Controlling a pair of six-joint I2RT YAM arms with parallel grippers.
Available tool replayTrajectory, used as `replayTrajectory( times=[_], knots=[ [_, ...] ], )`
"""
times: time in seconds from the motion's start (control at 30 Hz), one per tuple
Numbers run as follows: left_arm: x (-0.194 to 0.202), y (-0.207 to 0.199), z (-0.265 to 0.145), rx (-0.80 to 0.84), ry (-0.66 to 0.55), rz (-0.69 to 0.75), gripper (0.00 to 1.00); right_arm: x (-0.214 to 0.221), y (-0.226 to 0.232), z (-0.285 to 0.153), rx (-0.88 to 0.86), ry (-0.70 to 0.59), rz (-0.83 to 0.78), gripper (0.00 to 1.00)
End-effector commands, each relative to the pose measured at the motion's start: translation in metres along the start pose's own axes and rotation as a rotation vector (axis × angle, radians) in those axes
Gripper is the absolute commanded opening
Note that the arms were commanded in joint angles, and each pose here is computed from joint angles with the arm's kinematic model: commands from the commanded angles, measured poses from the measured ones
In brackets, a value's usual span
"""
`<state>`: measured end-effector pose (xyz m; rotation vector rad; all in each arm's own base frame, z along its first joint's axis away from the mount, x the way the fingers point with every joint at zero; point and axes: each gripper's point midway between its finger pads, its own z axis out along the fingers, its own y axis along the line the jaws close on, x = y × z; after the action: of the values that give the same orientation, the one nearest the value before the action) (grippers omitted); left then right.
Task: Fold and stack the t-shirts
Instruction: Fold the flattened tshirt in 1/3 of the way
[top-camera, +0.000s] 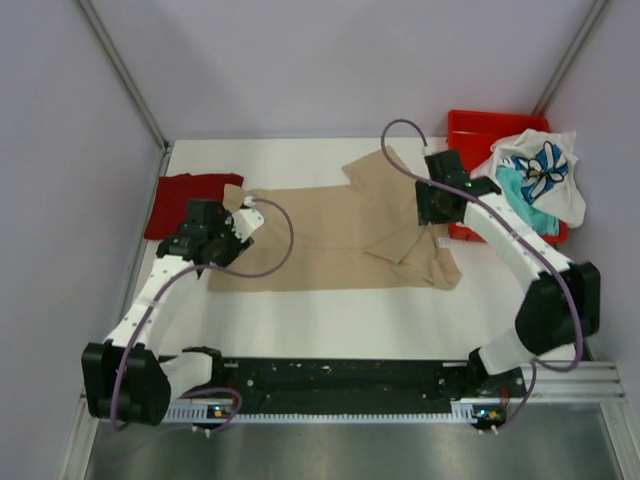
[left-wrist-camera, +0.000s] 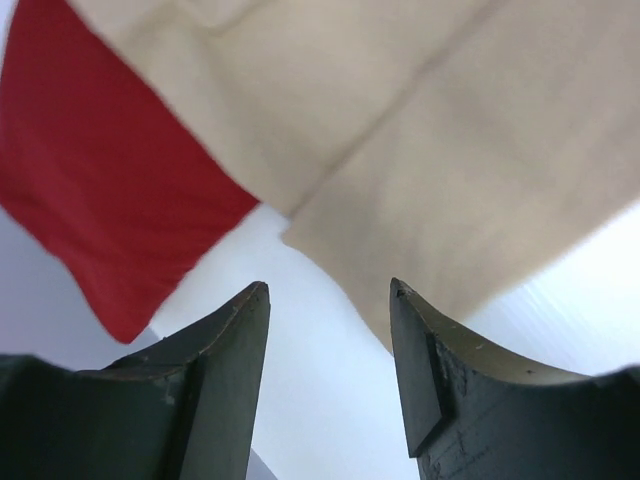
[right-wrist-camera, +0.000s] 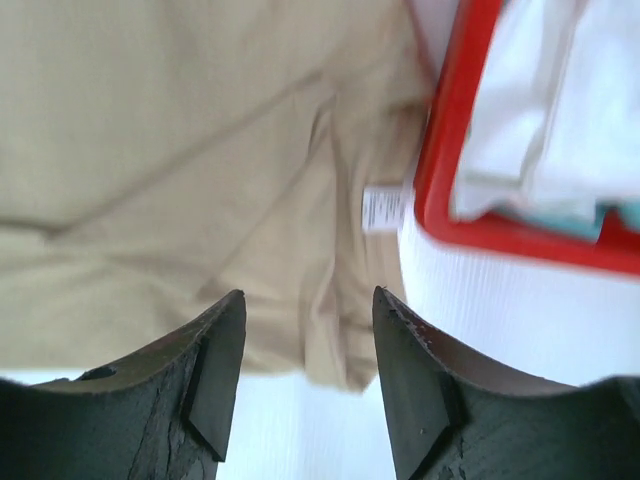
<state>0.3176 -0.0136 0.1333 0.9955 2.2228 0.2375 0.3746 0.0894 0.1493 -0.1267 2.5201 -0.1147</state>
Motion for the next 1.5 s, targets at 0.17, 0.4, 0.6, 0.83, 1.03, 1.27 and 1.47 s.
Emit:
replayTrajectory(
  times=[0.17, 0.4, 0.6, 0.83, 1.03, 1.27, 1.47],
  knots=[
    [0.052, -0.067, 0.018, 0.239, 0.027, 0.275, 0.62, 0.12, -0.017, -0.011, -0.012, 0.111, 0.297, 0.52],
    [0.07, -0.074, 0.037, 0.226, 0.046, 0.33, 0.58, 0.146, -0.024, -0.001, -0.066, 0.046, 0.486, 0.5],
    [0.075, -0.079, 0.043, 0.239, 0.049, 0.33, 0.36, 0.163, -0.022, 0.026, -0.135, 0.087, 0.626, 0.44],
    [0.082, -0.079, 0.049, 0.213, 0.061, 0.314, 0.0, 0.182, -0.049, 0.038, -0.078, 0.116, 0.776, 0.09],
    [0.088, -0.06, 0.041, 0.148, 0.156, 0.273, 0.0, 0.192, -0.066, 0.02, -0.03, 0.087, 0.896, 0.0],
    [0.094, -0.078, 0.011, 0.221, 0.161, 0.264, 0.0, 0.216, -0.044, -0.011, -0.056, 0.17, 1.05, 0.0],
    [0.119, -0.099, -0.018, 0.326, 0.26, 0.266, 0.0, 0.248, -0.045, -0.05, 0.078, 0.267, 1.144, 0.0]
  ],
)
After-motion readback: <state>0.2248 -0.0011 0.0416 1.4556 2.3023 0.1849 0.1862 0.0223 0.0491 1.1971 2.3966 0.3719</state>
